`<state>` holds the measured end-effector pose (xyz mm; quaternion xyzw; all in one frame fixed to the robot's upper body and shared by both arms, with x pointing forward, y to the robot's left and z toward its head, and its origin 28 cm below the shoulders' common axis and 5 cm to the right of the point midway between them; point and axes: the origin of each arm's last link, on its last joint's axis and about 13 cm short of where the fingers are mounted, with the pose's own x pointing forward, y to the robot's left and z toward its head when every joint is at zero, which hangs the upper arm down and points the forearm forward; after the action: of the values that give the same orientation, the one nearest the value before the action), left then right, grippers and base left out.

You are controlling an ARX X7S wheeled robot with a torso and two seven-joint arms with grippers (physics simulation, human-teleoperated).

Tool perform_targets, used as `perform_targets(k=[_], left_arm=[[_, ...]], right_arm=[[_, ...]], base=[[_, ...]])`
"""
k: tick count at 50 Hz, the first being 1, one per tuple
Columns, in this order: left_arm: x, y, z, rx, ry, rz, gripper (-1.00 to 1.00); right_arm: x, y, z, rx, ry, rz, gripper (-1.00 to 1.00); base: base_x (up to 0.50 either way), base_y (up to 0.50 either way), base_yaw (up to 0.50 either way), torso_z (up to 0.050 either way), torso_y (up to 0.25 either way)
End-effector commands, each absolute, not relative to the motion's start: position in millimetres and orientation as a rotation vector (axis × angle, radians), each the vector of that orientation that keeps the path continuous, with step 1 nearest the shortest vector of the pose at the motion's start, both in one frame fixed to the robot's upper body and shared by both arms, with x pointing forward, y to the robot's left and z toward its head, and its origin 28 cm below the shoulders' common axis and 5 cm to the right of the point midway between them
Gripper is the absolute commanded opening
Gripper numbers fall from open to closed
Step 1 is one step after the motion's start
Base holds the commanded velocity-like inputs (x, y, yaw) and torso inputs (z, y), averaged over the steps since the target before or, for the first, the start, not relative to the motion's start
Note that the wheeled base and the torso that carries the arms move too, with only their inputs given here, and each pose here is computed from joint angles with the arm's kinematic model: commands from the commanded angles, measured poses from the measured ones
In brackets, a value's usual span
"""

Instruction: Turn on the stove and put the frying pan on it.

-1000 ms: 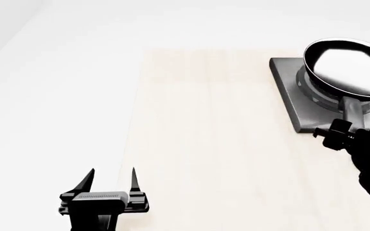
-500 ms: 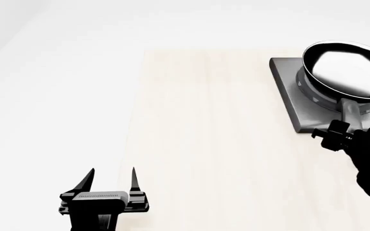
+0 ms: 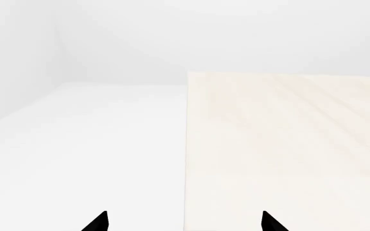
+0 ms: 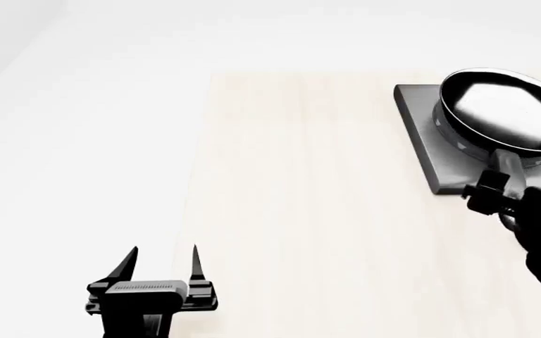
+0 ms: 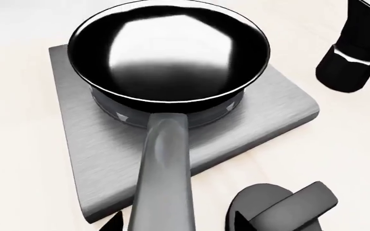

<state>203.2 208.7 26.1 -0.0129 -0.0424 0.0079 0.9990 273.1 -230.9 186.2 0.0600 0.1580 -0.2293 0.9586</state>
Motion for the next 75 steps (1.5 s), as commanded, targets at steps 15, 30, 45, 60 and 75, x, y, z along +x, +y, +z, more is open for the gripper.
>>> perform_targets(k=[15, 30, 45, 60, 75], left_arm=[[203.5, 208.3, 27.1, -0.027, -0.087, 0.015, 1.00], [204.0, 209.5, 39.0, -0.018, -0.125, 0.041, 1.00], [200.8, 209.7, 66.7, -0.013, -0.202, 0.048, 1.00], [198.1, 208.4, 100.3, -0.001, -0.300, 0.033, 1.00], [194.9, 209.0, 124.5, -0.004, -0.372, 0.018, 1.00]], right_arm=[[267.7, -222.8, 199.9, 0.100, 0.251, -0.449, 1.00], [251.4, -209.8, 204.6, 0.081, 0.121, -0.377, 1.00], [234.0, -190.9, 207.3, -0.019, -0.097, -0.303, 1.00], [220.4, -171.2, 212.7, -0.030, -0.260, -0.217, 1.00], [195.4, -156.3, 227.4, -0.026, -0.402, -0.142, 1.00]], base=[[0.00, 0.00, 0.00, 0.000, 0.000], [0.00, 0.00, 0.00, 0.000, 0.000], [0.00, 0.00, 0.00, 0.000, 0.000], [0.00, 0.00, 0.00, 0.000, 0.000], [0.00, 0.00, 0.00, 0.000, 0.000]])
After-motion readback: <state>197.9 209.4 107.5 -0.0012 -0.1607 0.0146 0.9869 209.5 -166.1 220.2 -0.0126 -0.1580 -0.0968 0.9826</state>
